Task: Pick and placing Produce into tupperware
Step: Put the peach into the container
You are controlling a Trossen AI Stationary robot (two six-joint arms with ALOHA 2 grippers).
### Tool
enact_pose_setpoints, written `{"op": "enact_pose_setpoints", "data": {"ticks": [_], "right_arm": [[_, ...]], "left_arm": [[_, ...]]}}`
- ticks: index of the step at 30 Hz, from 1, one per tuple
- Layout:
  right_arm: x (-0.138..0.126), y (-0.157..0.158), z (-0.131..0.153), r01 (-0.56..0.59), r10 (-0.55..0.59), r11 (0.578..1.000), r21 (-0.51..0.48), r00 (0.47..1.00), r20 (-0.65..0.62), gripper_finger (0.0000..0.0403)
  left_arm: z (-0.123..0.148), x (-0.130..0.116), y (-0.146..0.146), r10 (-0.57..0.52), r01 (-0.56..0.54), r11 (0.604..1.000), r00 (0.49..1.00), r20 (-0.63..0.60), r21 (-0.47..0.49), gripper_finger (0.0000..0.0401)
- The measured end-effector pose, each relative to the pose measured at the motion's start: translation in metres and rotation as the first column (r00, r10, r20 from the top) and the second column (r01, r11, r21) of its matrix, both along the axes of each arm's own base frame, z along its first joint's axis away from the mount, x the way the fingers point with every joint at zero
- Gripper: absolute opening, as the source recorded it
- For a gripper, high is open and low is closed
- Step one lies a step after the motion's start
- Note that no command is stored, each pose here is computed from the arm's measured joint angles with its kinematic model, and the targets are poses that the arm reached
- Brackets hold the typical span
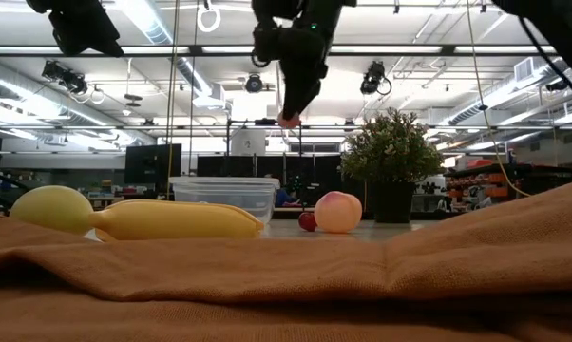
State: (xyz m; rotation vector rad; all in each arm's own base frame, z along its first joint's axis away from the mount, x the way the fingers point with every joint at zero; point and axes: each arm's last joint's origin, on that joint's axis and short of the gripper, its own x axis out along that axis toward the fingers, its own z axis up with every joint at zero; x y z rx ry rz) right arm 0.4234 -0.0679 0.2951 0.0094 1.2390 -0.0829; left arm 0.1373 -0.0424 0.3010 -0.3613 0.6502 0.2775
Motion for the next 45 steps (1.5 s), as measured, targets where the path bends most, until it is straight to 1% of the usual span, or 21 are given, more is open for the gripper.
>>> {"op": "enact_pose_setpoints", "data": {"ticks": [4,12,17,23,30,33,37,40,45], "right_arm": [[0.01,-0.003,-0.005,-0.026,0.026,1.0,-0.007,1.0,-0.014,0.0146],[0.025,-0.011,-0.022,-0.019,0.019,1.0,-0.007,1.0,-0.023,0.0146],[0.034,-0.021,-0.029,0.002,-0.002,1.0,-0.014,1.0,0.012,0.0146],[0.036,-0.029,-0.029,0.019,-0.019,1.0,-0.012,0.999,0.048,0.0146],[0.044,-0.031,-0.014,0.015,-0.01,0.999,-0.029,0.987,0.162,0.0146],[0.049,-0.037,-0.013,0.026,-0.019,0.999,-0.034,0.981,0.193,0.0146],[0.055,-0.047,-0.021,0.041,-0.035,0.999,-0.03,0.983,0.181,0.0146],[0.058,-0.053,-0.03,0.049,-0.046,0.999,-0.019,0.988,0.148,0.0146],[0.061,-0.055,-0.042,0.048,-0.047,0.999,-0.007,0.992,0.12,0.0146]], "left_arm": [[0.0,0.0,0.0,0.0,0.0,1.0,1.0,0.0,-0.001,0.0139],[0.0,0.0,0.0,0.0,0.0,1.0,1.0,0.0,0.0,0.0147],[0.0,0.0,0.0,0.002,-0.002,1.0,1.0,0.001,-0.003,0.0141],[0.0,0.0,0.0,0.003,-0.003,1.0,1.0,0.0,-0.003,0.014],[0.0,0.0,0.0,0.002,-0.002,1.0,1.0,0.0,-0.003,0.0149],[0.0,0.0,0.0,0.002,-0.002,1.0,1.0,0.0,-0.003,0.0147],[0.0,0.0,0.0,0.003,-0.003,1.0,1.0,0.0,-0.004,0.0142],[0.0,0.0,0.0,0.009,-0.009,1.0,1.0,0.002,-0.011,0.014],[0.0,0.0,0.0,0.019,-0.019,1.0,1.0,0.003,-0.023,0.0144]]}}
